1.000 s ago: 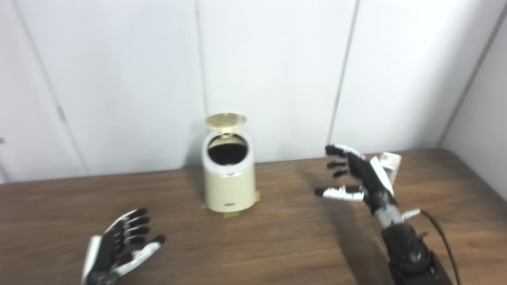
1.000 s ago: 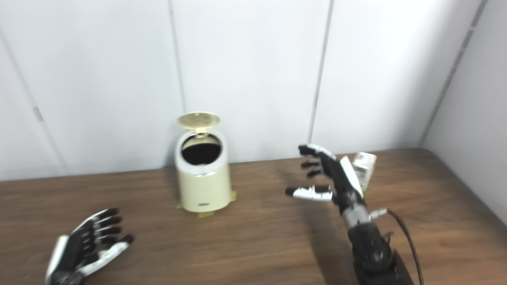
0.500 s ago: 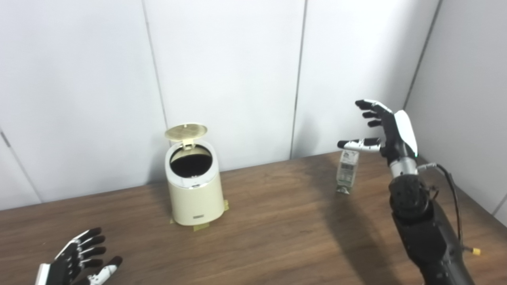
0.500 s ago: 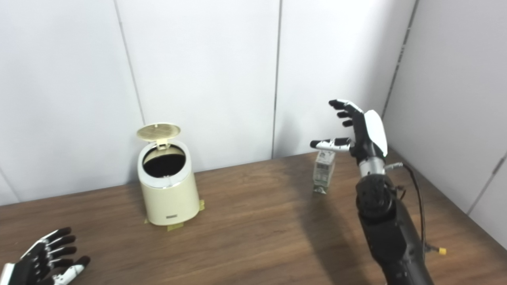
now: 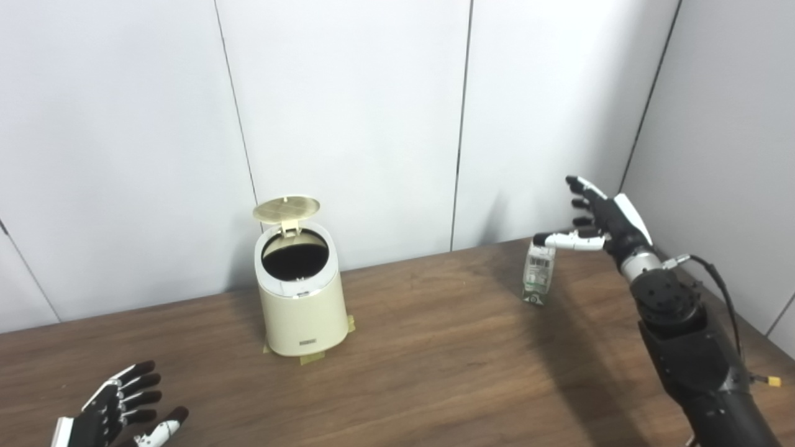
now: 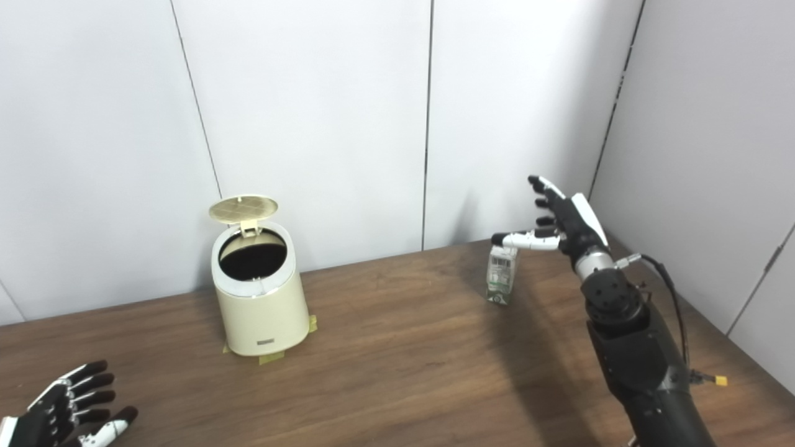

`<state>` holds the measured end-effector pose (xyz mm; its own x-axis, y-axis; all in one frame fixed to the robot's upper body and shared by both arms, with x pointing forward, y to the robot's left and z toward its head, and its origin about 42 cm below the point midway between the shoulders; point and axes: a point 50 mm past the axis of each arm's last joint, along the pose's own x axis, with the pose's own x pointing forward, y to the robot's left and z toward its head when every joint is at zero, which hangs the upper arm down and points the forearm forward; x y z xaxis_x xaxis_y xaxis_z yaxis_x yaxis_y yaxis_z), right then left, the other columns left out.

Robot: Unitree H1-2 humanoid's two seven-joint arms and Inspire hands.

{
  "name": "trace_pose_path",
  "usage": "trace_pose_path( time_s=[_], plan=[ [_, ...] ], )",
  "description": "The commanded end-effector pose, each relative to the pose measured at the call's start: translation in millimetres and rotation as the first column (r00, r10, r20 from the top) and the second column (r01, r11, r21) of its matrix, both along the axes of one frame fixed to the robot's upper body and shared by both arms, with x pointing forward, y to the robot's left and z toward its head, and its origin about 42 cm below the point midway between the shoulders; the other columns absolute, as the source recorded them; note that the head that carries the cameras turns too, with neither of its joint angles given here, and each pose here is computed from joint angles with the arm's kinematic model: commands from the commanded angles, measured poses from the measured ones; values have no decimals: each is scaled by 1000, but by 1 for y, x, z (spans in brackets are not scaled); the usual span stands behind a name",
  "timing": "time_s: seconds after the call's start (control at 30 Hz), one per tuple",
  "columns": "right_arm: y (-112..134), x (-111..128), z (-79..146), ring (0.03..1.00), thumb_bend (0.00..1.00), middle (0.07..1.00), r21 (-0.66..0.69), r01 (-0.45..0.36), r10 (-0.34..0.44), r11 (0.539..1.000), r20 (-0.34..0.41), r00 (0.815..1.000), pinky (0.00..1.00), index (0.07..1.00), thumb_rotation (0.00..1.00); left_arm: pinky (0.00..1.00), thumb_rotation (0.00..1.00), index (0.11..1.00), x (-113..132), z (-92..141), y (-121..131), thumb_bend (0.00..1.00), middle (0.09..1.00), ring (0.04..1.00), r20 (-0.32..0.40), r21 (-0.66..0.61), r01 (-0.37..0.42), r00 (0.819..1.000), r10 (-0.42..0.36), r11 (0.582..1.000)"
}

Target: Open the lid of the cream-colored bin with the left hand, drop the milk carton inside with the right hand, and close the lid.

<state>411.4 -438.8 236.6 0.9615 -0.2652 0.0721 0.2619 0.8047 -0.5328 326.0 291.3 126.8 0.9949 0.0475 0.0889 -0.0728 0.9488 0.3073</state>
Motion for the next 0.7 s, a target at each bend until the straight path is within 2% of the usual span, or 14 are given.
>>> trace_pose_path(
  time_s=[0.0,0.13,0.37,0.53,0.67],
  plan=[
    [-9,3,30,925,872,960,-32,-25,27,999,75,997,847,964,234,609,15,758,7,20,0,648,736,686,68,19,15,998,-16,1000],
    [-9,5,18,915,896,961,-19,-45,46,999,59,997,824,966,258,607,7,758,6,21,0,647,738,689,68,15,17,998,-18,1000],
    [-1,6,7,896,814,942,-14,-41,41,999,21,999,813,955,201,605,22,762,5,23,0,648,738,681,56,24,15,998,-16,1000],
    [-4,8,-3,899,847,928,10,-43,43,999,5,999,829,942,228,619,13,758,5,24,1,653,736,688,56,22,12,998,-13,1000],
    [2,9,-10,883,845,899,22,-26,26,999,4,1000,813,903,186,624,18,751,5,25,3,648,734,693,55,28,13,998,-14,1000]
  ],
)
